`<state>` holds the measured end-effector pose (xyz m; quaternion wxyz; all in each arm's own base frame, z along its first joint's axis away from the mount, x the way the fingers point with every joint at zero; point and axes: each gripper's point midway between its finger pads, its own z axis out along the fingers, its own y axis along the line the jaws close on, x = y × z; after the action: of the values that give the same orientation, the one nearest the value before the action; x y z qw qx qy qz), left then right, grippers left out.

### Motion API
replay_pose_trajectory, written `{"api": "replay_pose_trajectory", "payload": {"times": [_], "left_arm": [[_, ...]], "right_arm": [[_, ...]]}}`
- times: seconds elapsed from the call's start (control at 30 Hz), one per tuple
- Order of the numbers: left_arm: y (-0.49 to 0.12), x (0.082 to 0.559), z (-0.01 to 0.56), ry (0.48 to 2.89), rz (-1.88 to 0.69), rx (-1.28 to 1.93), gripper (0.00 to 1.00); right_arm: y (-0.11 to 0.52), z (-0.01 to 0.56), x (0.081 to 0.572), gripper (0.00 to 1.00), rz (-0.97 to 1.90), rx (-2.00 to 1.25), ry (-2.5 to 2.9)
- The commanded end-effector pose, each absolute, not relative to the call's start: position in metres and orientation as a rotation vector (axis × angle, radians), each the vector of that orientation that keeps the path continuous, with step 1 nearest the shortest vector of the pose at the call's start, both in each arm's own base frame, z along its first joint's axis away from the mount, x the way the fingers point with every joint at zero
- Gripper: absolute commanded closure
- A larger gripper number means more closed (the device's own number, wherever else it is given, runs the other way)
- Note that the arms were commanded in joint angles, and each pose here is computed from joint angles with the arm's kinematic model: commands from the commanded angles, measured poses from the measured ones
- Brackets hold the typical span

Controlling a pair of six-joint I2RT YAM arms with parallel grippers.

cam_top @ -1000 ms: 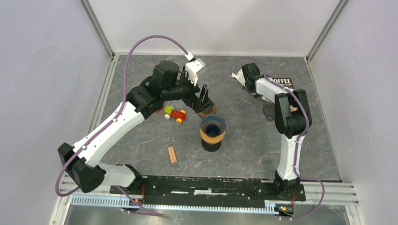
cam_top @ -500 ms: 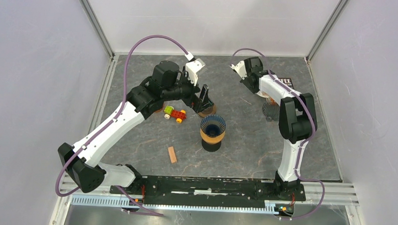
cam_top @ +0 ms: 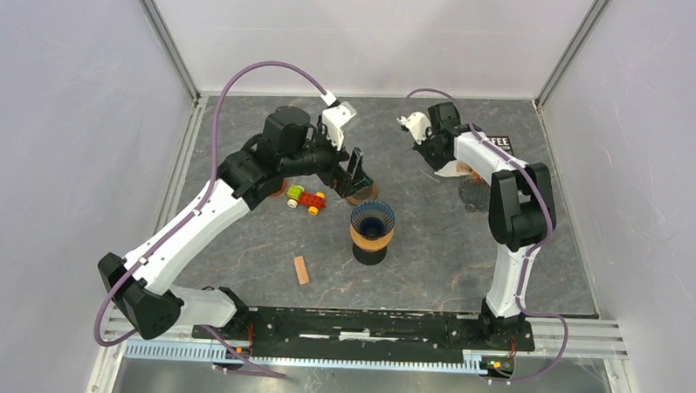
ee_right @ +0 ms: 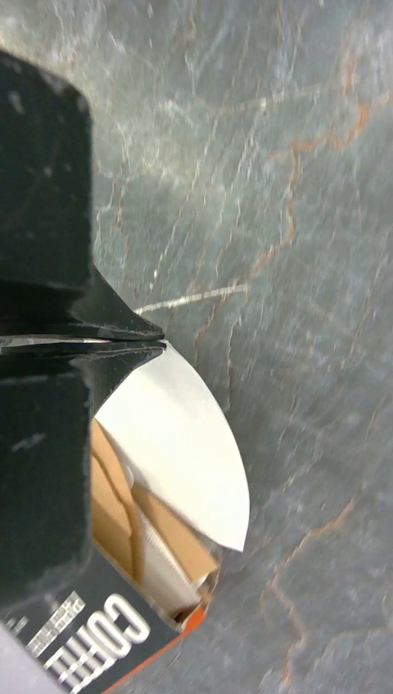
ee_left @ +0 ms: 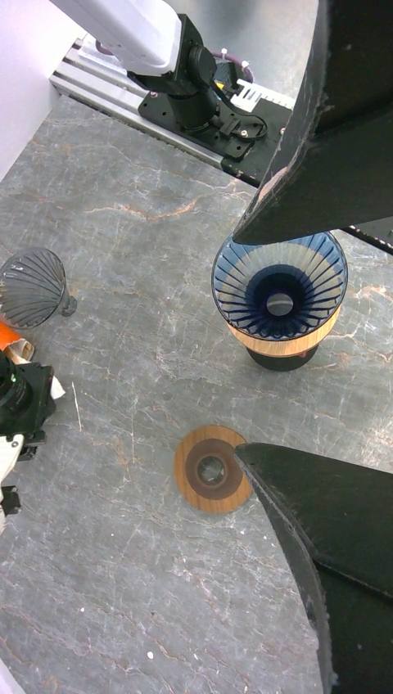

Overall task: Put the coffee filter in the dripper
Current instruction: Pick up the coffee filter from the coffee filter holder.

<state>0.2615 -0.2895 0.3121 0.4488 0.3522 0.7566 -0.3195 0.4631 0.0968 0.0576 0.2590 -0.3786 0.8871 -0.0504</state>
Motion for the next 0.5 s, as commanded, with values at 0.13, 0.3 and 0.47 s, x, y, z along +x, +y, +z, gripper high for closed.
{"api": "replay_pose_trajectory", "payload": {"times": [0.13,0.3,0.47], "left_arm": [[-0.288,0.261,0.328,1.781,-0.771,0.915,0.04],[-0.285,0.263,0.326,1.783,-0.745,0.917,0.04],[-0.281,0.274,0.336,1.788,-0.697,0.887,0.04]], "right_arm": [[0.143,0.081,0.451,1.00,0.201,-1.048,2.308],[0.141,0.101,0.453,1.00,0.172,-0.997,2.256],[0.135,0.143,0.457,1.00,0.138,-0.917,2.167]]}}
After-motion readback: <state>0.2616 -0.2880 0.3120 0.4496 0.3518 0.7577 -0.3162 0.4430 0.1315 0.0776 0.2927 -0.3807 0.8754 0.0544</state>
